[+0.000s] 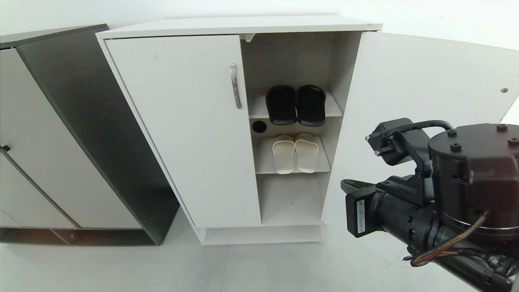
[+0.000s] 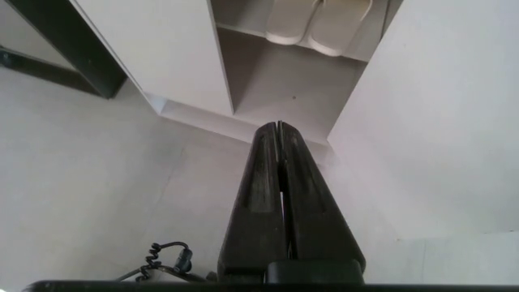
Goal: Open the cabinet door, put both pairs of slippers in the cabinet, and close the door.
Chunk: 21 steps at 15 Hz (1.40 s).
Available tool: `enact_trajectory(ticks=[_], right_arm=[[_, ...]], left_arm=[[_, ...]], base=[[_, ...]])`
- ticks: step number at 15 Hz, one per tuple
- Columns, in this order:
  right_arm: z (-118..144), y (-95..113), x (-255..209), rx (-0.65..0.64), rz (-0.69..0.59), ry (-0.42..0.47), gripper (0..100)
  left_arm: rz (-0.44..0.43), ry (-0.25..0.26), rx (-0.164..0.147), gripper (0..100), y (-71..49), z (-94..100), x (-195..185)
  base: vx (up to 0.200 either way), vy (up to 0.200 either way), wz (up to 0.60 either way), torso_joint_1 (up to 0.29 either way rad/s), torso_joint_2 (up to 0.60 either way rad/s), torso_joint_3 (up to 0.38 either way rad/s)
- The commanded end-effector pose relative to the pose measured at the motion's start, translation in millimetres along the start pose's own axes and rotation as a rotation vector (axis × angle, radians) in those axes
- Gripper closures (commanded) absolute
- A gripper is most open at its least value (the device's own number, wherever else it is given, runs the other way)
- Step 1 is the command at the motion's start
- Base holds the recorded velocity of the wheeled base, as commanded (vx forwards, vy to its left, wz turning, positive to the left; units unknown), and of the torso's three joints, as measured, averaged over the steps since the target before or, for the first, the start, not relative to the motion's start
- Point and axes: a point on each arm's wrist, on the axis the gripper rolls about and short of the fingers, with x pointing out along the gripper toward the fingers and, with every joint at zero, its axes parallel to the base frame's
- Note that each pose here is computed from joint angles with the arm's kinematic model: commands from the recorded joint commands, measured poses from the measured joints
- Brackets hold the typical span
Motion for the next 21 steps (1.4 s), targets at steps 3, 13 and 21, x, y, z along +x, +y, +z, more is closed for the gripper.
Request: enact_trajectory(ticks=[3, 13, 21], right_arm=[[-0.9, 0.6, 0.9, 0.0, 0.001, 0.003, 100], [-0.8, 0.7, 0.5, 0.0, 0.018, 0.006, 100], [-1.1, 1.0, 0.9, -0.001, 0.02, 0.008, 100]], left_arm=[[0.0, 0.0, 0.0, 100, 0.0, 0.0, 0.0], [0.0, 0.0, 0.0, 100, 0.0, 0.0, 0.0], [0.0, 0.0, 0.002, 100, 0.0, 0.0, 0.0]], base=[[0.0, 0.0, 0.0, 0.0, 0.0, 0.0], [0.0, 0.0, 0.0, 0.034, -0.31, -0.272], [0.0, 0.0, 0.0, 0.145, -0.47, -0.332]])
